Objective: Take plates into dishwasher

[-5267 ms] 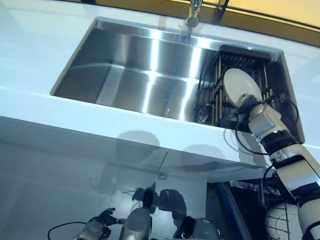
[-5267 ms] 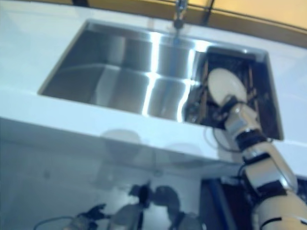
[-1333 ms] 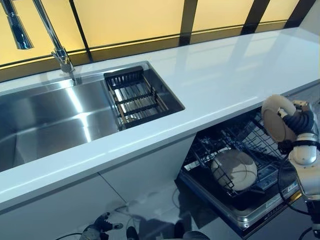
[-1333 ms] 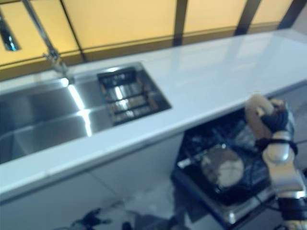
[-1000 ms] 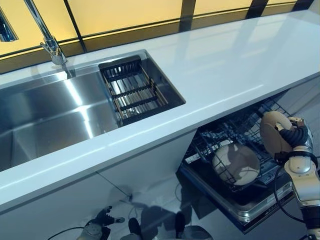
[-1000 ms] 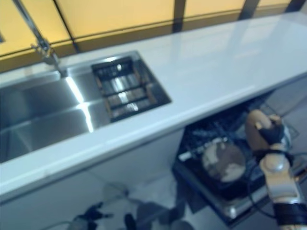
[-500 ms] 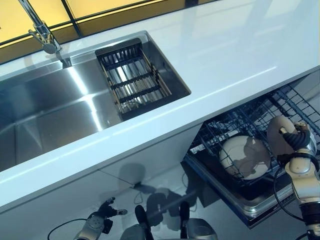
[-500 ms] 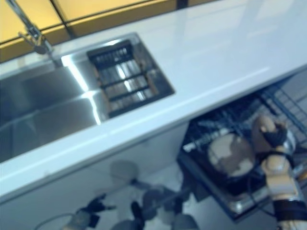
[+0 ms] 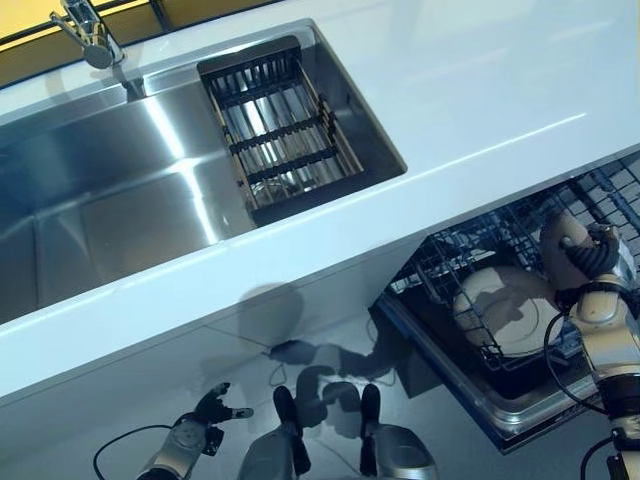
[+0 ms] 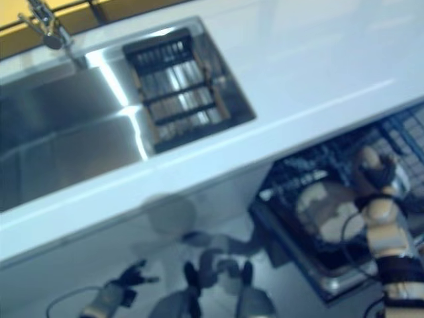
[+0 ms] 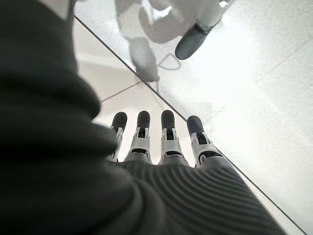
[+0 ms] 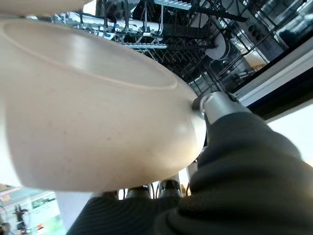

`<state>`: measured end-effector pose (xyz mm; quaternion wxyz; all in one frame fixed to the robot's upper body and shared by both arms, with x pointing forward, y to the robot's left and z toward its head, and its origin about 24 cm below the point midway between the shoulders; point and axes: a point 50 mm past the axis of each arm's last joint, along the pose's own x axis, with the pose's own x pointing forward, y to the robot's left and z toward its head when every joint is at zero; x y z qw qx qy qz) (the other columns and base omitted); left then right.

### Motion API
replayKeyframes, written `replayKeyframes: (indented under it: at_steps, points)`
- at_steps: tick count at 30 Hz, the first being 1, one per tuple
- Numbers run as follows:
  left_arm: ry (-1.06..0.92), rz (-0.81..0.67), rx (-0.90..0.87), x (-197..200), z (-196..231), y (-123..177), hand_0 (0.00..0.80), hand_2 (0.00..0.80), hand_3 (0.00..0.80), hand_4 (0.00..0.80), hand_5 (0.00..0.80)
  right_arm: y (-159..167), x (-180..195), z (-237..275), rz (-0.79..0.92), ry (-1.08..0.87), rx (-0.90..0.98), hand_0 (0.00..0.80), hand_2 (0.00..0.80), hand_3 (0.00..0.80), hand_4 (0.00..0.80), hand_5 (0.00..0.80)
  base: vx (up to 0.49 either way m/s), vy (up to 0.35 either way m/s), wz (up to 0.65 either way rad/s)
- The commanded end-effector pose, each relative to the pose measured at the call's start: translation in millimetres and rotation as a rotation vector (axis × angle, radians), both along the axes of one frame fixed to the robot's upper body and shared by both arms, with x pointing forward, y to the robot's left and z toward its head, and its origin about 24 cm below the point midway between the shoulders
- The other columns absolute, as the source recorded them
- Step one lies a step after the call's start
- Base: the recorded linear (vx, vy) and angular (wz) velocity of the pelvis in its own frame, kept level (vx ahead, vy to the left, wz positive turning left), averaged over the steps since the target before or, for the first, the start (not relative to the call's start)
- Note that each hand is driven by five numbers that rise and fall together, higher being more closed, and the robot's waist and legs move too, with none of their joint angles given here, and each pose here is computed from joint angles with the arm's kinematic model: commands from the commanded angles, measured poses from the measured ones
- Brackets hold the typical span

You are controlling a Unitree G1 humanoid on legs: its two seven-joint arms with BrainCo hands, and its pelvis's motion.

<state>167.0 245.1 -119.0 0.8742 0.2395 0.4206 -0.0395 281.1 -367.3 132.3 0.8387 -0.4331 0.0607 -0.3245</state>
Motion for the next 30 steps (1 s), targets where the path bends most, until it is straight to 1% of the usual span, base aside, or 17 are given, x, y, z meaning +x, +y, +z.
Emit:
replayKeyframes:
  at_steps: [1,12,30]
  points:
    - [-0.018,-0.030,0.004,5.3,4.2,3.1,0.000,0.000,0.000,0.000,0.000,-8.4,10.0,53.5,-0.003,-0.076,-0.183,0.800,0.800,0.800,0.800,0.800,-0.001,-0.015,0.04]
    - [-0.039,-0.030,0.004,10.2,9.0,6.8,0.000,0.000,0.000,0.000,0.000,-19.4,12.3,58.5,-0.045,-0.024,-0.198,0.800,0.800,0.800,0.800,0.800,-0.001,-0.009,0.05]
    - [-0.087,-0.041,-0.006,18.7,17.0,8.9,0.000,0.000,0.000,0.000,0.000,-27.1,15.3,20.2,-0.071,0.184,-0.130,0.800,0.800,0.800,0.800,0.800,0.000,-0.001,0.01]
